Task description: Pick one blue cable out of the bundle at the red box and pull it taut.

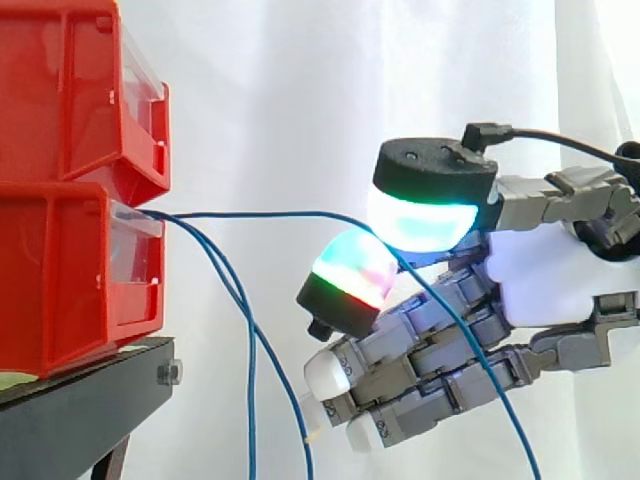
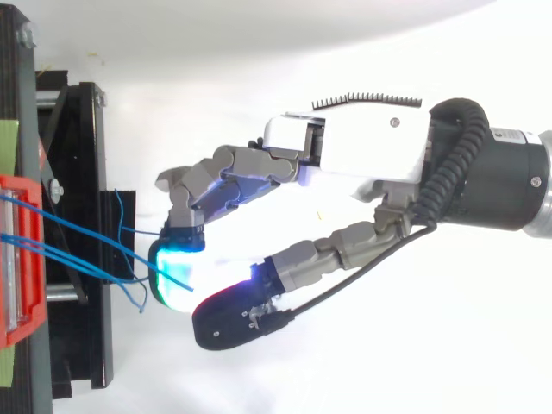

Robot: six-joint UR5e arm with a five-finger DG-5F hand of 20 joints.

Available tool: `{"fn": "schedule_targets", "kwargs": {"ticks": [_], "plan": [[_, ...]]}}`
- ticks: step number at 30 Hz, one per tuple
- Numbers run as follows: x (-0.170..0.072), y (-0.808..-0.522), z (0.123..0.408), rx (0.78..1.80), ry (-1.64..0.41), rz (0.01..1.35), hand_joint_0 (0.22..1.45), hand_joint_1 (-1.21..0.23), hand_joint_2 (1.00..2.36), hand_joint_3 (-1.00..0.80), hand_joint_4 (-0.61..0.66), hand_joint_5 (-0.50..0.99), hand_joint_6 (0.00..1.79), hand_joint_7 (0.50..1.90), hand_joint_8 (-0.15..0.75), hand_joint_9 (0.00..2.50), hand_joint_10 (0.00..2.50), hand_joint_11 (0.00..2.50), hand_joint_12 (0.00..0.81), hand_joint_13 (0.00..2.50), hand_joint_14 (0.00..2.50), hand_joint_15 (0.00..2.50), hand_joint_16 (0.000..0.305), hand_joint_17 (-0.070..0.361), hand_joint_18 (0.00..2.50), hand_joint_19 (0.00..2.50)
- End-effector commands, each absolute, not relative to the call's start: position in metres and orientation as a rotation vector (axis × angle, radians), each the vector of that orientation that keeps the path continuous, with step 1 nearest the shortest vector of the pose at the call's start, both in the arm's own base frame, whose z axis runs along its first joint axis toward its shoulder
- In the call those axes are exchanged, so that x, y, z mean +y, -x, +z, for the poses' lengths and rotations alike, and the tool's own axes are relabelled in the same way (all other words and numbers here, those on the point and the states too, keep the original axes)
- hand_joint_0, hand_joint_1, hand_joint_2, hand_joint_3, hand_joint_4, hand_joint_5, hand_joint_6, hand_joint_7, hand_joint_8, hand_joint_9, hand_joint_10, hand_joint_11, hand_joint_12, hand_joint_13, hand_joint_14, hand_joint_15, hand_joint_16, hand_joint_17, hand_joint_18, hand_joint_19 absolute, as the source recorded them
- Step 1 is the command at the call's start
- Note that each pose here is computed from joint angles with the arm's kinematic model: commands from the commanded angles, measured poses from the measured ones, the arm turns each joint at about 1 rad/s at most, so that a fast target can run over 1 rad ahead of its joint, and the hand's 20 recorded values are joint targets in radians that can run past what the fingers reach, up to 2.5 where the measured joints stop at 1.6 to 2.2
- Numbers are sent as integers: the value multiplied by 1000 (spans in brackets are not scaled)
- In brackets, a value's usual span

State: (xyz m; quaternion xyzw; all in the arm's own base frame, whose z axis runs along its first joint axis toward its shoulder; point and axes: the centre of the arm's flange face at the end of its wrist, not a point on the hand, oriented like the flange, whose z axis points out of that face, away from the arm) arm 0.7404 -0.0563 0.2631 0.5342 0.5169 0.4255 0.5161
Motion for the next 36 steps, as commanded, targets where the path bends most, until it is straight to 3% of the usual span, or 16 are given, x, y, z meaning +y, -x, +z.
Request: {"fn": "schedule_targets", "kwargs": {"ticks": [1, 13, 23, 36], "plan": [[-55, -741, 262, 1207, -1332, 1068, 552, -650, 1002, -67, 82, -149, 920, 943, 348, 603, 5, 398, 444, 174, 3, 145, 69, 154, 223, 106], [-53, -737, 260, 1198, -1415, 1141, 548, -647, 1007, -113, 83, -151, 919, 934, 340, 606, 6, 410, 432, 169, 3, 148, 66, 148, 212, 110], [-53, -735, 258, 1199, -1446, 1151, 519, -633, 1012, -252, 68, -161, 908, 1008, 302, 584, 8, 425, 383, 147, 4, 148, 56, 126, 170, 149], [-52, -735, 259, 1200, -1441, 1152, 489, -631, 1005, -402, 71, -160, 908, 990, 317, 608, 8, 440, 397, 170, 4, 151, 59, 132, 199, 147]]}}
